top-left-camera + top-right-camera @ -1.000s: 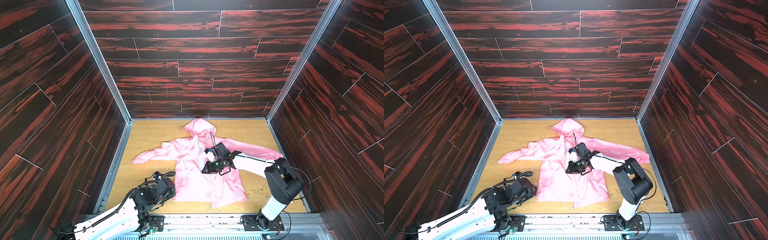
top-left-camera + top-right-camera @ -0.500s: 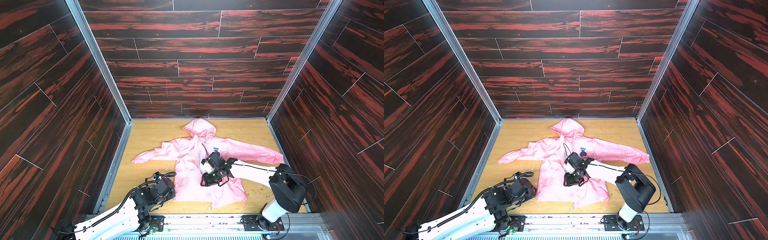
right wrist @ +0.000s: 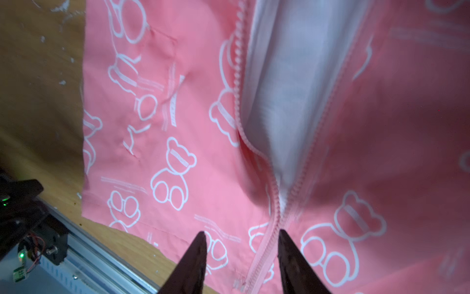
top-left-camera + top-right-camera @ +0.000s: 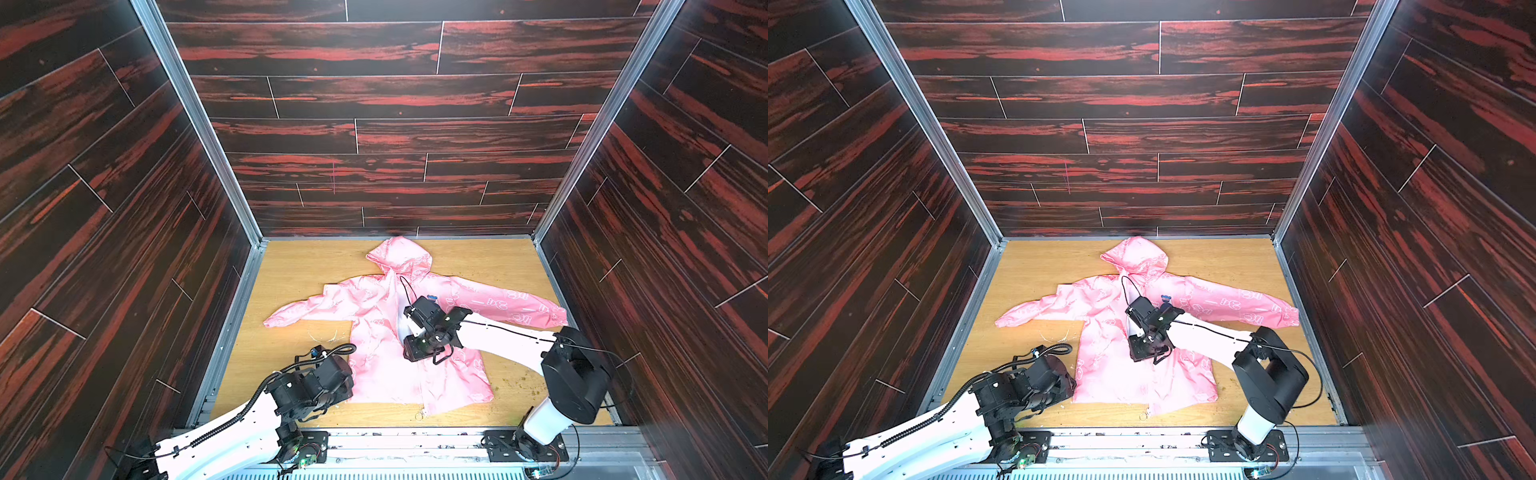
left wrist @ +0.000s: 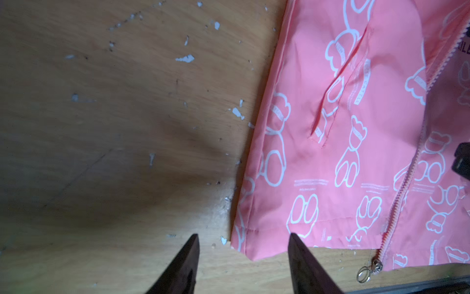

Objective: Unzip the jacket
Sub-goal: Smooth out the jacket at the center of the board.

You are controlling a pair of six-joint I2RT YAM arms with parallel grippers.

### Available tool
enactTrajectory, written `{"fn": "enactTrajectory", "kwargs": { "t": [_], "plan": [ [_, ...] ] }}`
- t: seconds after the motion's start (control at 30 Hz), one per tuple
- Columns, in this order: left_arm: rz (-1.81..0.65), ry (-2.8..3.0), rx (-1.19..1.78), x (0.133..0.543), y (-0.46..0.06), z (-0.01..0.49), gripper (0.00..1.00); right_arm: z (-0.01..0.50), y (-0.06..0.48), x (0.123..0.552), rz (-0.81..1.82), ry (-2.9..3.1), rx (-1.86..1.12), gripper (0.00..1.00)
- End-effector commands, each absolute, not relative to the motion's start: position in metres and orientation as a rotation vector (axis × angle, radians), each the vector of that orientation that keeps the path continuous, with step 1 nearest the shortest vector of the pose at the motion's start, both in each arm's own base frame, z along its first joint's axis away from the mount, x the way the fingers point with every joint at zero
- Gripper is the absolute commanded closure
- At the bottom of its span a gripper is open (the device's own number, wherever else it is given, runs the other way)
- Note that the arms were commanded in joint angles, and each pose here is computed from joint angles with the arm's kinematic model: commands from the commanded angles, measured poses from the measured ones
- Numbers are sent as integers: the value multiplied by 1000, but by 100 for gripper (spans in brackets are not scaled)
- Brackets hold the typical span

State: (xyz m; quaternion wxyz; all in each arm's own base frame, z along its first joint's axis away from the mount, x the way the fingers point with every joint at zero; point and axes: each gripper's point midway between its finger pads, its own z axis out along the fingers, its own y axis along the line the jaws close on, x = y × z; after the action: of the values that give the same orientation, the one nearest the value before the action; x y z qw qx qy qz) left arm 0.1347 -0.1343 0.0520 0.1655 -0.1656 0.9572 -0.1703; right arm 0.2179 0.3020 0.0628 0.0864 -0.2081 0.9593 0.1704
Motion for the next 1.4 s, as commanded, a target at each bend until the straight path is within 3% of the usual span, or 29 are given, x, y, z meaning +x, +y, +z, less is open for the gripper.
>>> {"fn": "enactTrajectory", "kwargs": {
  "t": [0.0, 0.23, 0.87, 1.1, 1.37],
  "plan": [
    [-515, 2719, -469, 136, -139, 60, 43, 47, 304, 217, 456, 2882, -700, 54],
    [-527, 2760, -474, 131, -143, 53, 44, 30, 307, 218, 425, 2919, -746, 59],
    [-562, 2859, -464, 126, -163, 31, 48, 26, 314, 190, 428, 2984, -773, 96],
    [-565, 2850, -485, 126, -161, 28, 62, 39, 310, 172, 421, 3040, -742, 100],
    [-565, 2810, -525, 127, -153, 30, 100, 51, 307, 163, 451, 3066, -658, 100]
  ]
}}
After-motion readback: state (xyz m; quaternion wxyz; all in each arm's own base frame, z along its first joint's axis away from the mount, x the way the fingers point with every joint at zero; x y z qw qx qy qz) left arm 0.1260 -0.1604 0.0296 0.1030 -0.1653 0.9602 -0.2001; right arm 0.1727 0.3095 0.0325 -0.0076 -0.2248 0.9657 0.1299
